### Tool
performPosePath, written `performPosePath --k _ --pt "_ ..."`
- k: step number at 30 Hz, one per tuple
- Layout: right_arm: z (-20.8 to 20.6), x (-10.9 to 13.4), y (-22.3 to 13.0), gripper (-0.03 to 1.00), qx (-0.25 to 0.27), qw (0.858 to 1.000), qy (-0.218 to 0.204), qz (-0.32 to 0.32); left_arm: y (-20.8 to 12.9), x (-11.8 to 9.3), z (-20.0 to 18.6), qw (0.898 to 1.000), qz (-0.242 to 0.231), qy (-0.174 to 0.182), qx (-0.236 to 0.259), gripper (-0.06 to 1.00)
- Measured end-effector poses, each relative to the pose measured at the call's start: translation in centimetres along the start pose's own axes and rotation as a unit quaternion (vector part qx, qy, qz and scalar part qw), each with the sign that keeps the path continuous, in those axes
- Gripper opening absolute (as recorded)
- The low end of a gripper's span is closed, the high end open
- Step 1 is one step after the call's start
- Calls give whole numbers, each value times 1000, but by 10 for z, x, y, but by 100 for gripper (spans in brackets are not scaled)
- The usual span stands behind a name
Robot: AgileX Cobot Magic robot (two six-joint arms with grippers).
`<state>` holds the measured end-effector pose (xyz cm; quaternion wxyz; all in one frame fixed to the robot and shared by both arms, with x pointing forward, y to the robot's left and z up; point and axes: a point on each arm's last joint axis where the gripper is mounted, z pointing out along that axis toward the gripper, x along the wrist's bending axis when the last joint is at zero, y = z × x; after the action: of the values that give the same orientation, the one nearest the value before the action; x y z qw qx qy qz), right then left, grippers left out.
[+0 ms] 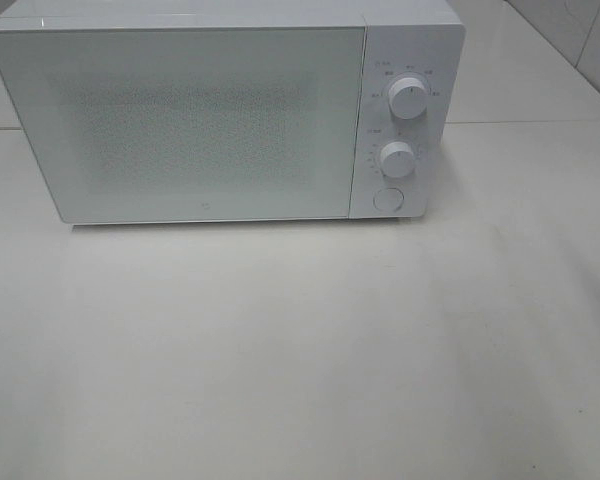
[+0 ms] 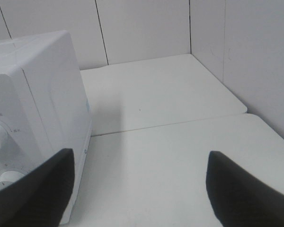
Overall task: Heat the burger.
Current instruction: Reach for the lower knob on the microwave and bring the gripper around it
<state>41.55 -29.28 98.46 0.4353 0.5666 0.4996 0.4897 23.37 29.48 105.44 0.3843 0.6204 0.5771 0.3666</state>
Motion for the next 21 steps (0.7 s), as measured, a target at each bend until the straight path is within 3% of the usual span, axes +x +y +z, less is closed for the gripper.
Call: performPosePath --k 10,21 --pt "3 33 -20 76 13 997 36 -61 0 0 0 1000 0 0 0 99" --pt "2 70 -36 76 3 994 39 -106 0 0 0 1000 0 0 0 99"
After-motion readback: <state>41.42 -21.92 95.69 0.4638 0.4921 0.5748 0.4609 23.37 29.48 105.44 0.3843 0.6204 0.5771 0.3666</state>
